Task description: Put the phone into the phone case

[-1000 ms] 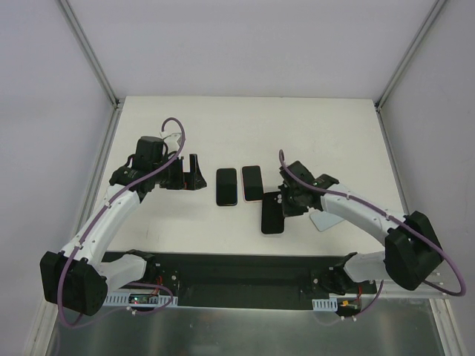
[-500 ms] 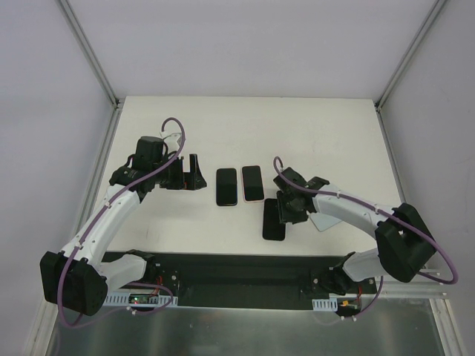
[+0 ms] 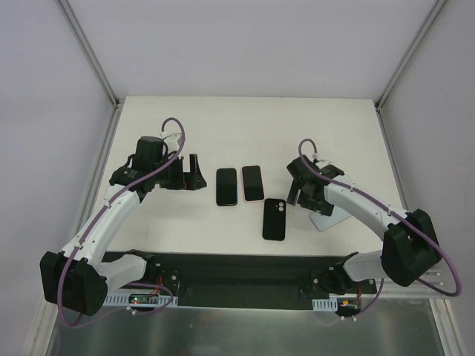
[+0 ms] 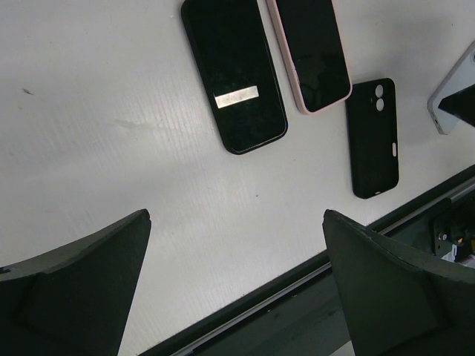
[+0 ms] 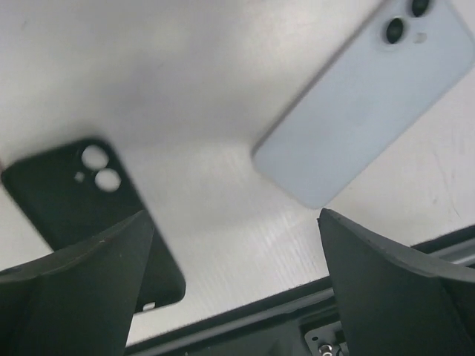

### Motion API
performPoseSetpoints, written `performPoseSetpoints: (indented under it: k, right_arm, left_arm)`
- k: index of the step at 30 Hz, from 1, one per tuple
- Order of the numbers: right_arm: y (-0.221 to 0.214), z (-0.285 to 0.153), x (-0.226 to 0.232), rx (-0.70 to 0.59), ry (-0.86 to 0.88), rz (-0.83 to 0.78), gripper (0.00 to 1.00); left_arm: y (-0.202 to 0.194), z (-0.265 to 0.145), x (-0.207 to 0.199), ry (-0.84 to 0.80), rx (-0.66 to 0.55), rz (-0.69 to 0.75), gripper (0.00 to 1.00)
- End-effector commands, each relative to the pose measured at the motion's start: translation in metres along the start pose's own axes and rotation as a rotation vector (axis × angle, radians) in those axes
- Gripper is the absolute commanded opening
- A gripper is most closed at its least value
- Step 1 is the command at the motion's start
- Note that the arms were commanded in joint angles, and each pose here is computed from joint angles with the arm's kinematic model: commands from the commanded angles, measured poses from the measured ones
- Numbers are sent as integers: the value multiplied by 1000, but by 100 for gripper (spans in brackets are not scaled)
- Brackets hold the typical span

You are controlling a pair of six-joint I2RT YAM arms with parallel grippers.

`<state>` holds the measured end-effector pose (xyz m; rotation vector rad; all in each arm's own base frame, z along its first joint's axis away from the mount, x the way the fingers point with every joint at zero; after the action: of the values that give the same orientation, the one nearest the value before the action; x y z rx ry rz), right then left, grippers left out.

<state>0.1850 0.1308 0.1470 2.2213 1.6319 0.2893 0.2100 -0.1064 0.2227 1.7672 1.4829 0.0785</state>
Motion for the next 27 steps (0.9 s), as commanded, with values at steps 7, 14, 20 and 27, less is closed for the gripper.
performPoseSetpoints:
  k: [7,14,20,27]
  right_arm:
    - [38,6,-62,-63,-265,526,96]
    - [37,27,-66,-7,-302,638,96]
    - [35,51,-64,34,-287,713,96]
    - [27,72,-65,75,-311,754,96]
  left_arm:
    - [2,-6,-3,-11,-26,4,99]
    - [2,-8,-4,-12,-39,10,99]
    - [2,-8,-5,-17,-36,9,99]
    - [2,-8,-5,-19,-35,9,99]
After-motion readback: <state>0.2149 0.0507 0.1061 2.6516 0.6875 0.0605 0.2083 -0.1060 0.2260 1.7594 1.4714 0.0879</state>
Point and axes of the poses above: each gripper's point midway between its finger pads, its own z axis out along the fingers, its own x axis along the line the jaws close on, y = z × x, the point moved 8 cm from there along -z, back along the fingers, and after that the axes turned 3 degrees about z, right-handed, at the moved point
